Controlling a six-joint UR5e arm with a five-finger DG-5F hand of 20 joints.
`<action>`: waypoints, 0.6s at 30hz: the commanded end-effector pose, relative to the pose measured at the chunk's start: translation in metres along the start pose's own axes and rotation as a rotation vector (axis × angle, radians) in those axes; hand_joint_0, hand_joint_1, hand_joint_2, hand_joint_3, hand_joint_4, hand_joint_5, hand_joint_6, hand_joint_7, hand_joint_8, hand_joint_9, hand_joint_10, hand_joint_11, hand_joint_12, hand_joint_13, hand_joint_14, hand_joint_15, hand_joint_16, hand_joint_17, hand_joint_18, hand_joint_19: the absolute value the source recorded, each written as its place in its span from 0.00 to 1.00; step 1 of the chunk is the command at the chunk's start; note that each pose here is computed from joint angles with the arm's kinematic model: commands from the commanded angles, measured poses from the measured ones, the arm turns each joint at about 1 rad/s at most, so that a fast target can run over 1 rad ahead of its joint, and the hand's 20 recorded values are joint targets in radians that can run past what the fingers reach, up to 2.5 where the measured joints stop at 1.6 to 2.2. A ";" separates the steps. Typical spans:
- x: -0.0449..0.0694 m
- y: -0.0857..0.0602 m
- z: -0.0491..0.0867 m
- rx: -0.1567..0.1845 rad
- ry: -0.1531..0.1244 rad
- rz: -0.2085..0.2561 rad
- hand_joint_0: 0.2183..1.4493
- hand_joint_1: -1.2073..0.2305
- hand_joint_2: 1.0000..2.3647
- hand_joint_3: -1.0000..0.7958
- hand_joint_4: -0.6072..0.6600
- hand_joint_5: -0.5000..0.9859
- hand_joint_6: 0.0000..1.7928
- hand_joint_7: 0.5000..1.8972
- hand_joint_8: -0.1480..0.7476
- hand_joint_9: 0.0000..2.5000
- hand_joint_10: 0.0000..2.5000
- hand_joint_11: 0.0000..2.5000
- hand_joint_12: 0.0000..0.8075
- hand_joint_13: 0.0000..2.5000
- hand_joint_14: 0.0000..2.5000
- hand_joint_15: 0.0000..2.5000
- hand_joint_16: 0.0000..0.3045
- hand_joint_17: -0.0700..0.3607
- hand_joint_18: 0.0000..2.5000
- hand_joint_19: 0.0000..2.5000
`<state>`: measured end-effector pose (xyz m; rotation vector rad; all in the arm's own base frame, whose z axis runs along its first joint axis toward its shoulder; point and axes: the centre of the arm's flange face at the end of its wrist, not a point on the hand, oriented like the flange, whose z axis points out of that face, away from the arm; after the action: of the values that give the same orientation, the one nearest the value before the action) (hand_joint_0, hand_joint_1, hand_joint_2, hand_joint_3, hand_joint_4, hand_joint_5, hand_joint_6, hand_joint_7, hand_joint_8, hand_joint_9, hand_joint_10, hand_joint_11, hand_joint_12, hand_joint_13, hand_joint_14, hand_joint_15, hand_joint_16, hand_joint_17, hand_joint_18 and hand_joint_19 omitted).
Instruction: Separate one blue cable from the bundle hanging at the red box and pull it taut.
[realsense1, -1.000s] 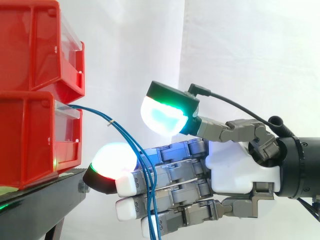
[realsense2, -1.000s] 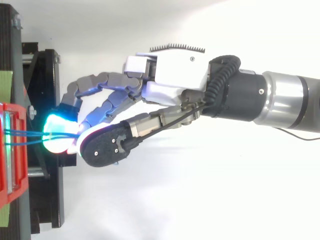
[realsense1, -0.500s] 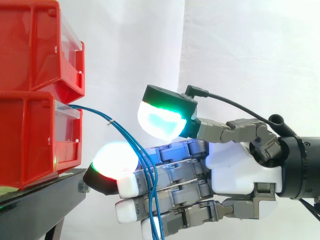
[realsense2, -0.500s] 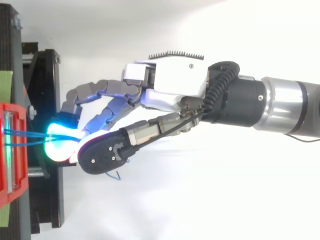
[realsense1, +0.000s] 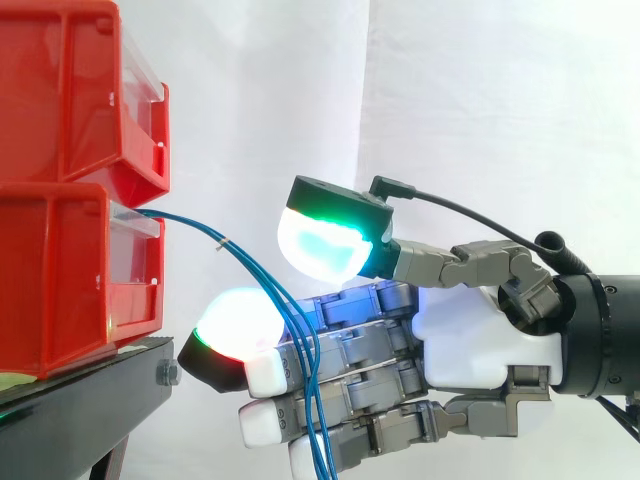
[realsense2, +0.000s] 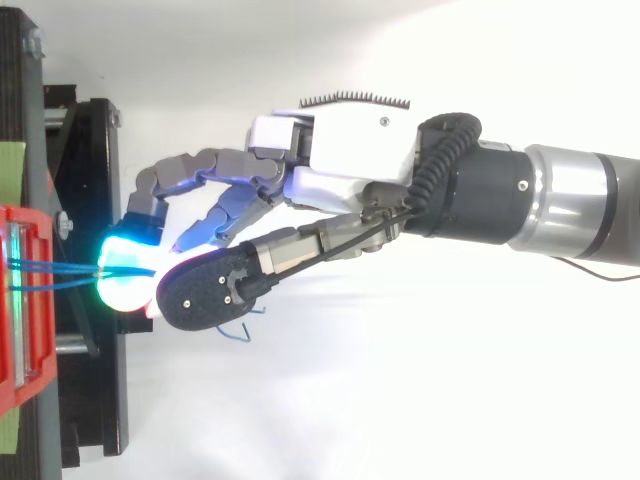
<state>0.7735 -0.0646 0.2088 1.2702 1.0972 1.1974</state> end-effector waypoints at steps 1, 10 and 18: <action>-0.002 0.009 -0.003 0.007 -0.002 -0.003 0.39 0.46 0.01 0.36 0.67 0.26 0.28 0.48 0.51 0.35 0.01 0.14 0.42 0.31 0.00 0.13 0.11 0.34 0.27 0.16; 0.001 0.011 -0.006 0.032 0.001 -0.011 0.38 0.45 0.01 0.35 0.67 0.26 0.28 0.48 0.51 0.35 0.00 0.15 0.43 0.31 0.00 0.13 0.11 0.34 0.27 0.16; 0.000 0.033 -0.009 0.020 -0.004 -0.009 0.38 0.43 0.01 0.37 0.65 0.26 0.28 0.49 0.51 0.35 0.00 0.16 0.43 0.31 0.01 0.14 0.11 0.34 0.27 0.16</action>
<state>0.7653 -0.0648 0.2319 1.2827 1.1167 1.1798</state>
